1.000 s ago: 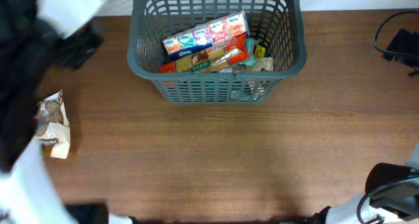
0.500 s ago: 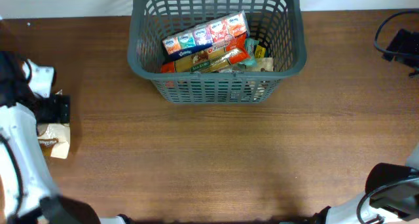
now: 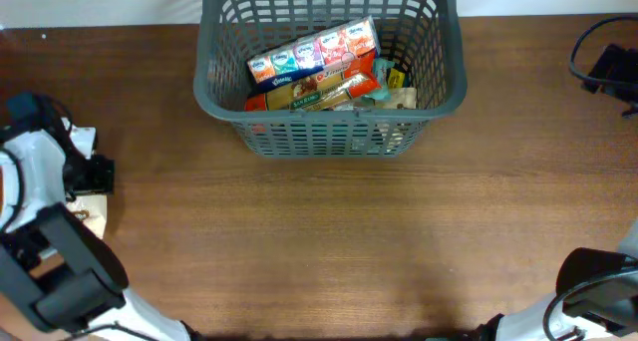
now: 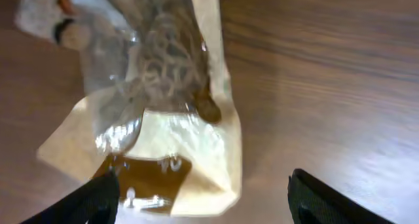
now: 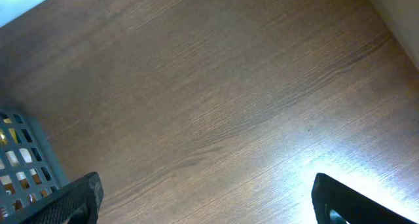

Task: Pack container
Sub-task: 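Lower the left gripper onto the brown snack pouch and grasp it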

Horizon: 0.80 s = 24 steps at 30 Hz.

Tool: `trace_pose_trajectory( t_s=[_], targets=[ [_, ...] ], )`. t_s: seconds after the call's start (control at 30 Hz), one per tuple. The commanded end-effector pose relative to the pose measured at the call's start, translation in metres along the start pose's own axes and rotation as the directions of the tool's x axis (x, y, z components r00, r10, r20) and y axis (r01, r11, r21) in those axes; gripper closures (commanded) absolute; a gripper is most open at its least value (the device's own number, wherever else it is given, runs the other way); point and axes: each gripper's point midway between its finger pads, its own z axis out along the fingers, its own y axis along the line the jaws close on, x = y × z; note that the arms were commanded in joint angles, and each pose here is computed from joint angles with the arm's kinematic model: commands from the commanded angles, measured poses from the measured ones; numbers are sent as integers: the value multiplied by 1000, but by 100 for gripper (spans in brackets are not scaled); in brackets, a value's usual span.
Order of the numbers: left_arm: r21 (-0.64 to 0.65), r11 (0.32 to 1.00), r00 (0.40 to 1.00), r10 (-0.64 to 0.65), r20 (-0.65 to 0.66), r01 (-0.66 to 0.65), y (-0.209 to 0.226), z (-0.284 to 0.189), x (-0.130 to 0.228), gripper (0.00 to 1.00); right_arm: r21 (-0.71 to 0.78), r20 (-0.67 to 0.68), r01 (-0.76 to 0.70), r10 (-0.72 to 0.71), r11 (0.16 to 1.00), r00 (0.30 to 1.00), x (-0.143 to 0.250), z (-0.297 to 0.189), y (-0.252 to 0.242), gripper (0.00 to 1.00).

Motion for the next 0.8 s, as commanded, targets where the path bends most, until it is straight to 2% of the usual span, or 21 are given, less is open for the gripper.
trace_pose_trajectory(
  t_s=[0.0, 0.43, 0.57, 0.77],
  targets=[
    [-69, 998, 998, -15, -59, 11, 12, 19, 3, 24, -1, 11, -10, 10, 1000, 1000, 0, -5, -1, 1],
    [-80, 996, 993, -54, -107, 45, 26, 65, 6, 24, -1, 11, -10, 10, 1000, 1000, 0, -5, -1, 1],
    [-73, 996, 991, -50, -122, 42, 23, 78, 6, 30, -1, 11, -10, 10, 1000, 1000, 0, -5, -1, 1],
    [-57, 998, 989, -44, -138, 36, 19, 86, 8, 30, -1, 11, -10, 10, 1000, 1000, 0, -5, -1, 1]
  ],
)
